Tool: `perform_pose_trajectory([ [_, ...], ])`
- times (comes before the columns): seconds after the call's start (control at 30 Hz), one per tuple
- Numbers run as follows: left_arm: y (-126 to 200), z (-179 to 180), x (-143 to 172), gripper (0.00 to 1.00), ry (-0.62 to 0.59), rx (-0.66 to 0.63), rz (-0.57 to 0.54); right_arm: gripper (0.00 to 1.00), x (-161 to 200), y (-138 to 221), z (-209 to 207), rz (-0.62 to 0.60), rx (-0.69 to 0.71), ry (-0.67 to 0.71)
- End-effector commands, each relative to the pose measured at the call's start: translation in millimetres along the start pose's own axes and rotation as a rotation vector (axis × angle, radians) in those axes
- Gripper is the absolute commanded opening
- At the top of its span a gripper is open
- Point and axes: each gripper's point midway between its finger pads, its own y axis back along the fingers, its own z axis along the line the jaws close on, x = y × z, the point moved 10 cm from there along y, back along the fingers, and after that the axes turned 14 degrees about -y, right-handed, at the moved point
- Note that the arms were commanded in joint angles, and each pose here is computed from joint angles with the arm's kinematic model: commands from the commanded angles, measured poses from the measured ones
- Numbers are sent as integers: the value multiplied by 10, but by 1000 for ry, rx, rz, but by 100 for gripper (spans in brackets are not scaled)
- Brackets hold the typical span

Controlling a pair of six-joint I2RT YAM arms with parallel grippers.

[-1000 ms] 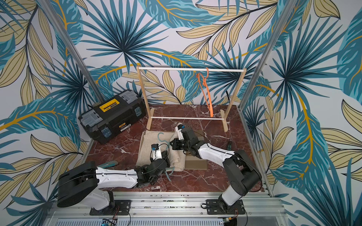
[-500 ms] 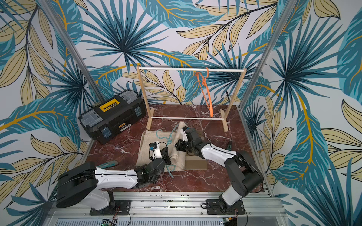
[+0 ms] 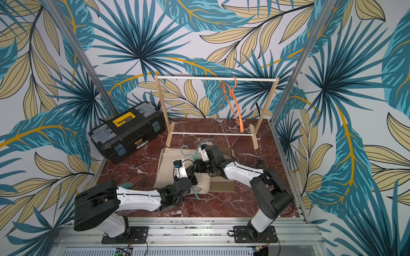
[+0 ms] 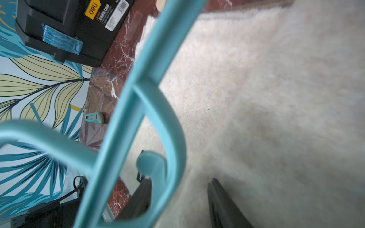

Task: Hang the scarf on the hanger

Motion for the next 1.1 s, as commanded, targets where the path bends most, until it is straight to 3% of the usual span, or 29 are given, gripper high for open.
perform_pose_trajectory([
  [0.0,81,-107,-360,0,184,40,-134,57,17,142,-90,8,119,30],
  [0.4,71,-90,-308,0,162,19,-112,55,21,458,-36,-49,165,29],
  [0.57,44,-98,-260,0,149,14,-91,72,-47,607,105,-99,117,45],
  [0.63,30,-113,-240,0,149,16,-85,74,-84,566,154,-78,91,50],
  [0.97,-18,-169,-188,0,129,11,-61,68,-76,473,233,-31,-24,32],
  [1.07,-34,-188,-179,0,128,11,-59,61,-7,265,68,36,35,-2],
])
